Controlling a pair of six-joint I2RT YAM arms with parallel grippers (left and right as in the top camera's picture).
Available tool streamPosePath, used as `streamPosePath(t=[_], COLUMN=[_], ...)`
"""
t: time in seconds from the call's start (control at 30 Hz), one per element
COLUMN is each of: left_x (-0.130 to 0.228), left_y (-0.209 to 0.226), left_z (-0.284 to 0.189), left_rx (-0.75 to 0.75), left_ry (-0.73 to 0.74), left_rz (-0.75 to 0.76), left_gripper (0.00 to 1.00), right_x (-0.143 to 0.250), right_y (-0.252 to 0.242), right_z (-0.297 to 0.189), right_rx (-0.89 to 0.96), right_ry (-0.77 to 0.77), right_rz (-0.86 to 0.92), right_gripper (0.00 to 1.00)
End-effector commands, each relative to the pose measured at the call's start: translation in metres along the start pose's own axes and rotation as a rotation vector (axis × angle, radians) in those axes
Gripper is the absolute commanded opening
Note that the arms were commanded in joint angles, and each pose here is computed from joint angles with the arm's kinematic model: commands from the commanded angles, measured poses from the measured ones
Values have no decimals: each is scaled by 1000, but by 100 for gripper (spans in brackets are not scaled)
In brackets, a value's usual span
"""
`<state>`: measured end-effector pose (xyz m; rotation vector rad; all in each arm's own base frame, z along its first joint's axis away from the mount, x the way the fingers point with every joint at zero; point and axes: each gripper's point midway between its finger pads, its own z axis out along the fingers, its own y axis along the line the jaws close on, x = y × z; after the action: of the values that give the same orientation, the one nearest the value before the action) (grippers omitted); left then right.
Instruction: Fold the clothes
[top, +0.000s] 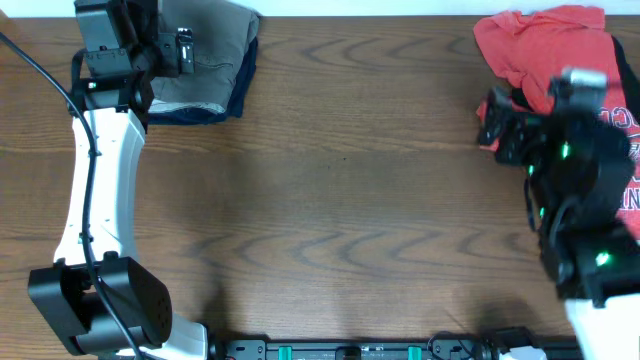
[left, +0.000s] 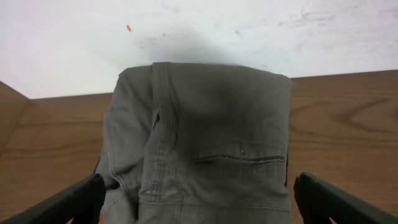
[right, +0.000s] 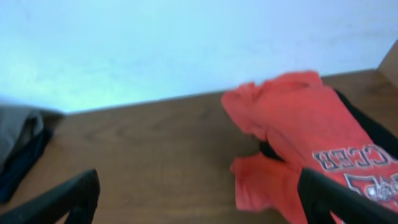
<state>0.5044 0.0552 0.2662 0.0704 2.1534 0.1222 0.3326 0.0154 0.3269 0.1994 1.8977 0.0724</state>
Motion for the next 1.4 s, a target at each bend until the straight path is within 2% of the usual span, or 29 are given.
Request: streamPosePath(t=[0.0, 0.2, 0.63, 0.97, 1.37], left_x=[1, 1, 1, 1, 1], left_y=[3, 3, 3, 3, 3], left_z=[2, 2, 2, 2, 2], left_rx=[-7, -7, -7, -7, -7], left_ry=[5, 5, 5, 5, 5], left_rz=[-8, -8, -8, -8, -8], left_gripper=[98, 98, 98, 98, 98], right_x=[34, 83, 149, 173, 177], right_y=[-12, -29, -47, -48, -48], right_z=[-7, -22, -30, -25, -26], right_rx=[-10, -18, -52, -79, -85], right_ry=[-29, -131, -234, -290, -278], right_rz=[-1, 19, 46, 50, 48], right_gripper=[99, 99, 99, 99, 99])
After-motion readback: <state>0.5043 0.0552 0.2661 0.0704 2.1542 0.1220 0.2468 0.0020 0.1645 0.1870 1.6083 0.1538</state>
